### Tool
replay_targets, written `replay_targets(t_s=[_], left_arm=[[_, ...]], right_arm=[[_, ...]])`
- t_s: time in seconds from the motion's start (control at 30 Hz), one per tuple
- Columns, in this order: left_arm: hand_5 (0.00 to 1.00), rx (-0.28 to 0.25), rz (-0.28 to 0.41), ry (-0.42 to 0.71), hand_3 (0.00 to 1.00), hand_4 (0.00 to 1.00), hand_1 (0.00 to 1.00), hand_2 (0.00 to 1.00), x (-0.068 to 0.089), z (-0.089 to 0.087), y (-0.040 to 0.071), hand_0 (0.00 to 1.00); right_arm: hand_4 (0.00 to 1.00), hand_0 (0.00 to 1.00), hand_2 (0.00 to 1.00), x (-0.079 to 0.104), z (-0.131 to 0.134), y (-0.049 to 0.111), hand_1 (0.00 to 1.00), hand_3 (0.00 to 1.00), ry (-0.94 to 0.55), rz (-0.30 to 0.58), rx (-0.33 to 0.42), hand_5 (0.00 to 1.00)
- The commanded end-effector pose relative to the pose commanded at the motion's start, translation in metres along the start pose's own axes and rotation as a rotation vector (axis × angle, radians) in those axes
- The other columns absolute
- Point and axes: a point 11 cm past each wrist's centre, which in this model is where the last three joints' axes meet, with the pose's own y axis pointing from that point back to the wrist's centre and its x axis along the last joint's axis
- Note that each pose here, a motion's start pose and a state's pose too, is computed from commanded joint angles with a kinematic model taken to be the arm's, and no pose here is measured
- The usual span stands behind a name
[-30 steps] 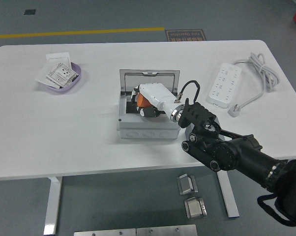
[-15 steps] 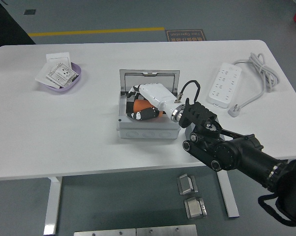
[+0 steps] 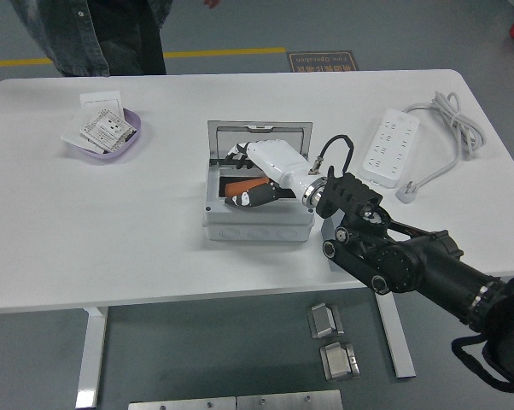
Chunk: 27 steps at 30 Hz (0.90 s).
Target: Pick up the cylinder from the cube,place it in the box,flap close box
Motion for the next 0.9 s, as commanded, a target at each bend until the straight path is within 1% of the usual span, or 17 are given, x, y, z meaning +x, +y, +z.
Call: replay_targets(t_s=[0.17, 0.2, 0.3, 0.37, 0.4, 0.57, 0.63, 0.7, 0.8, 0.9], left_arm=[[0.285, 0.001, -0.005, 0.001, 0.592, 0.667, 0.613, 0.568, -0.002, -0.001, 0.000, 0.633], [0.284, 0.001, -0.005, 0.001, 0.593, 0.667, 0.612, 0.560, -0.002, -0.002, 0.000, 0.633], [0.284, 0.003, -0.006, 0.003, 0.593, 0.667, 0.612, 0.560, -0.002, -0.003, -0.001, 0.633], [0.284, 0.006, -0.007, 0.005, 0.593, 0.667, 0.612, 0.560, -0.003, -0.005, -0.001, 0.633], [0.282, 0.008, -0.008, 0.006, 0.592, 0.666, 0.611, 0.554, -0.003, -0.007, -0.001, 0.633], [0.282, 0.020, -0.010, 0.006, 0.592, 0.666, 0.611, 0.554, -0.005, -0.013, -0.002, 0.633], [0.281, 0.021, -0.011, 0.006, 0.592, 0.665, 0.612, 0.553, -0.005, -0.014, -0.003, 0.633], [0.281, 0.021, -0.010, 0.007, 0.592, 0.665, 0.612, 0.553, -0.005, -0.014, -0.003, 0.633], [0.280, 0.021, -0.009, 0.008, 0.591, 0.664, 0.612, 0.552, -0.005, -0.014, -0.003, 0.633], [0.280, 0.020, -0.008, 0.008, 0.591, 0.664, 0.612, 0.552, -0.004, -0.014, -0.003, 0.633]], right_arm=[[0.998, 0.652, 0.620, 0.009, 0.008, 0.007, 0.610, 0.725, -0.019, 0.021, -0.025, 0.431], [0.998, 0.671, 0.622, 0.011, 0.010, 0.009, 0.611, 0.729, -0.030, 0.025, -0.033, 0.440], [0.998, 0.671, 0.622, 0.013, 0.017, 0.020, 0.611, 0.729, -0.079, 0.034, -0.062, 0.440], [0.998, 0.671, 0.622, 0.014, 0.024, 0.028, 0.611, 0.729, -0.127, 0.039, -0.087, 0.440], [0.998, 0.694, 0.627, 0.015, 0.027, 0.034, 0.625, 0.728, -0.157, 0.042, -0.099, 0.460], [0.998, 0.694, 0.627, 0.019, 0.037, 0.058, 0.625, 0.728, -0.296, 0.057, -0.137, 0.460], [0.998, 0.679, 0.631, 0.024, 0.037, 0.064, 0.615, 0.729, -0.333, 0.066, -0.134, 0.479], [0.998, 0.679, 0.631, 0.035, 0.032, 0.068, 0.615, 0.729, -0.363, 0.081, -0.116, 0.479], [0.998, 0.675, 0.638, 0.051, 0.022, 0.069, 0.616, 0.740, -0.369, 0.102, -0.078, 0.489], [0.998, 0.675, 0.638, 0.072, 0.005, 0.065, 0.616, 0.740, -0.350, 0.129, -0.022, 0.489]])
